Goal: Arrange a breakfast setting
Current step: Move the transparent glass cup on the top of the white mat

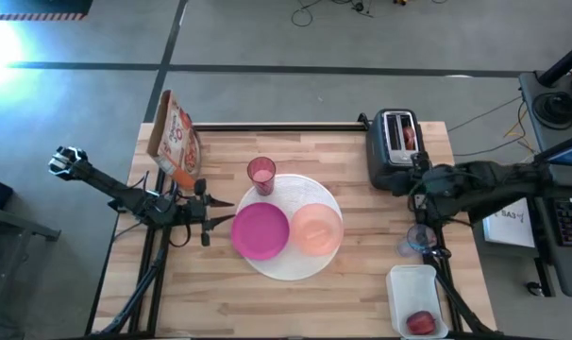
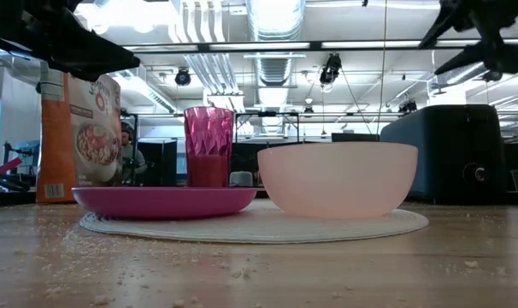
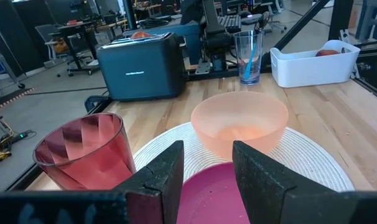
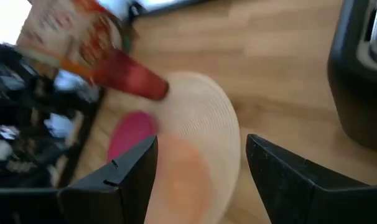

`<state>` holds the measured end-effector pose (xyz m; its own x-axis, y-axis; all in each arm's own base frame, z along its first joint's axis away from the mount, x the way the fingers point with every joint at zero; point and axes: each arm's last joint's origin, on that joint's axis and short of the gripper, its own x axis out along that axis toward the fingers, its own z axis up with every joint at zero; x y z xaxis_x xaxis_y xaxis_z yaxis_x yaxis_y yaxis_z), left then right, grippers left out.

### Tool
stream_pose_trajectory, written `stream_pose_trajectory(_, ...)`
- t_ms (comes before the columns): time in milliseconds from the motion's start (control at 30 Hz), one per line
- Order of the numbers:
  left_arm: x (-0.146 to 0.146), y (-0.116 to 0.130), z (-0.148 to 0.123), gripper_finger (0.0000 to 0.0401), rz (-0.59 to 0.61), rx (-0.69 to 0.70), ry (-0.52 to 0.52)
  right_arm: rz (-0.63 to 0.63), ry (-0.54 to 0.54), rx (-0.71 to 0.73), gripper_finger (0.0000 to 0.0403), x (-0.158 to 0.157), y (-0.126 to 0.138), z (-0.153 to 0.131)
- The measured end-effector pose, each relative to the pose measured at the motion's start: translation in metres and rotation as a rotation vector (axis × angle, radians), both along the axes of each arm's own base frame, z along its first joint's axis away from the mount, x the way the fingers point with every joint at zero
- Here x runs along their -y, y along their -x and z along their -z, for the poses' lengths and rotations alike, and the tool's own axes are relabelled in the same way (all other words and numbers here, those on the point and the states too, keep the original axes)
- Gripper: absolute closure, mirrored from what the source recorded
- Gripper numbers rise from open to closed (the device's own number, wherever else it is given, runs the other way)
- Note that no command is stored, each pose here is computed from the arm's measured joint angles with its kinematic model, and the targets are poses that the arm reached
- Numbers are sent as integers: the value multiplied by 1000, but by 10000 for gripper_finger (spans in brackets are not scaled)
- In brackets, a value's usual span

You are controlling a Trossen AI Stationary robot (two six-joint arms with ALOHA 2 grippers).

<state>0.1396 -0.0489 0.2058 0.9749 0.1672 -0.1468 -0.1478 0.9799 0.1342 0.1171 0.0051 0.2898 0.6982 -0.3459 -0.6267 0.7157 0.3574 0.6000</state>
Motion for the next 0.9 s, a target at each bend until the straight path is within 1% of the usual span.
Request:
stream_pose_trajectory(100, 0, 0, 0, 280, 2, -1, 0, -36, -35, -119, 170, -4, -14, -17)
stream_pose_trajectory(167, 0, 0, 0, 280, 16, -4, 1, -33, -68, -197, 170, -6, -19, -28)
stream_pose_trajectory(300, 1, 0, 1, 280, 39, -11, 3, 10, -207, -366, 170, -9, -23, -44)
stream_pose_trajectory(400, 2, 0, 2, 280, 56, -21, 2, 69, -317, -456, 170, -12, -26, -48)
stream_pose_trajectory(533, 2, 0, 3, 280, 79, -36, 0, 83, -436, -494, 170, -16, -32, -50)
stream_pose_trajectory(667, 2, 2, 5, 280, 103, -62, -4, 85, -550, -556, 170, -23, -39, -44)
stream_pose_trajectory(767, 0, 5, 7, 280, 101, -82, 8, 96, -604, -587, 170, -30, -42, -41)
stream_pose_trajectory(900, -2, 11, 6, 280, 98, -92, 21, 119, -642, -618, 170, -41, -42, -39)
